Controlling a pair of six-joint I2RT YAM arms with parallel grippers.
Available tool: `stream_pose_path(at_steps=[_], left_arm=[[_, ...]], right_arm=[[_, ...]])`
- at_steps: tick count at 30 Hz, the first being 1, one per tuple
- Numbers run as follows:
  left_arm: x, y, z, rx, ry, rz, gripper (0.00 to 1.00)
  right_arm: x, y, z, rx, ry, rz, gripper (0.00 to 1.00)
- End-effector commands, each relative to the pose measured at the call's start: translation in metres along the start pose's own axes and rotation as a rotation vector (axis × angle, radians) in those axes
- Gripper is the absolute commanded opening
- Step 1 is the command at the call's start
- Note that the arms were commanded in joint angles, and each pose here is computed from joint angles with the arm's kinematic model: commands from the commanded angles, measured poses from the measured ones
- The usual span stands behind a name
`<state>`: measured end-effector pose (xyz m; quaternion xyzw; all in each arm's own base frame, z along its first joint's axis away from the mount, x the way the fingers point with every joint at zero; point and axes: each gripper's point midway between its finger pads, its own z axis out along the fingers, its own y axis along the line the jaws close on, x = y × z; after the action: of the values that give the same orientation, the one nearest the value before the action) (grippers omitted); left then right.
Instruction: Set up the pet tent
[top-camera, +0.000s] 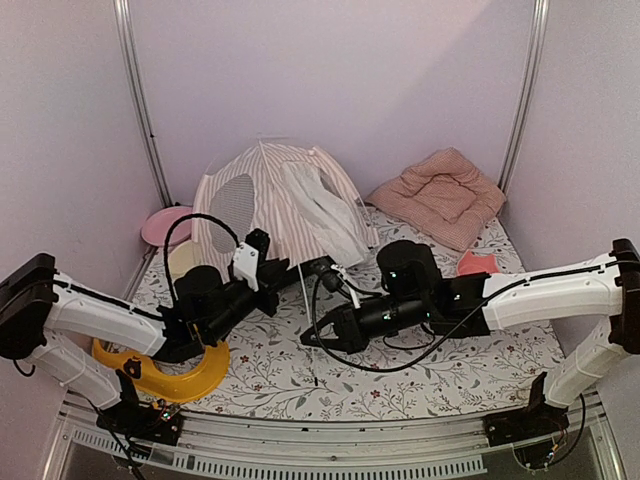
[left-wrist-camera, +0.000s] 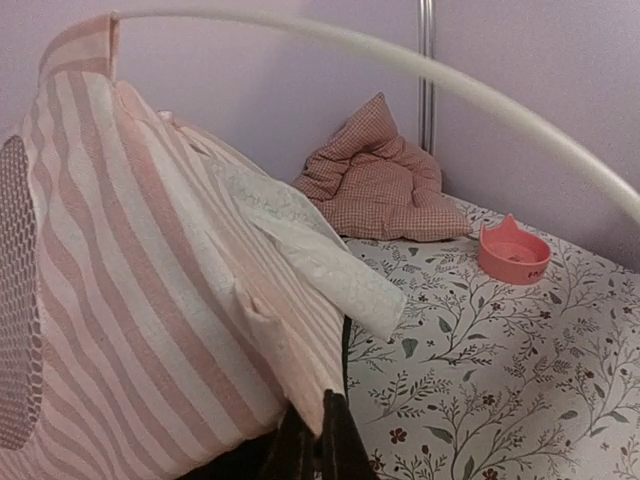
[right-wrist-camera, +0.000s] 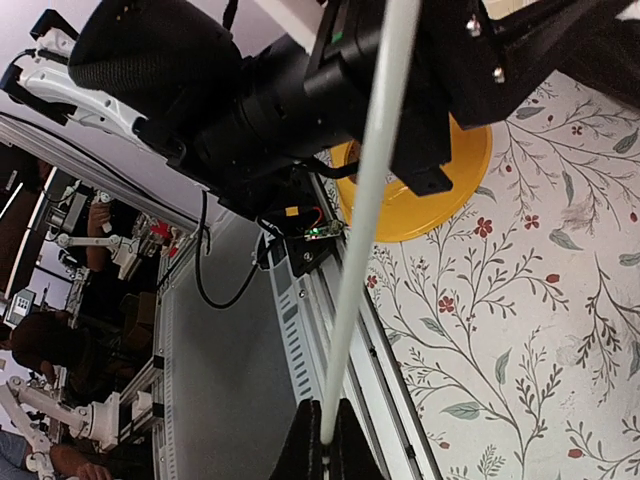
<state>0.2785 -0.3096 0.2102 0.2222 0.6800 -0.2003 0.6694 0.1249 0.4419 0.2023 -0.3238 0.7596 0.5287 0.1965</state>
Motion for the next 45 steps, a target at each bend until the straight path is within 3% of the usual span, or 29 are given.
stream_pose_path(at_steps=[1, 17, 34, 45], left_arm=[[0.015, -0.028, -0.026, 0.060, 0.053, 0.018, 0.00], [0.074, -0.063, -0.082, 0.131, 0.212, -0.014, 0.00], [0.064, -0.075, -0.088, 0.151, 0.201, -0.009, 0.00], [0.053, -0.078, -0.087, 0.149, 0.180, 0.006, 0.00]], right_arm=[[-0.093, 0.025, -0.034, -0.055, -0.269, -0.101, 0.00], [-0.201, 0.017, -0.049, -0.086, -0.436, -0.134, 0.00], [-0.210, -0.042, -0.048, 0.124, -0.529, -0.046, 0.00], [-0.202, -0.059, -0.042, 0.179, -0.524, -0.033, 0.00]])
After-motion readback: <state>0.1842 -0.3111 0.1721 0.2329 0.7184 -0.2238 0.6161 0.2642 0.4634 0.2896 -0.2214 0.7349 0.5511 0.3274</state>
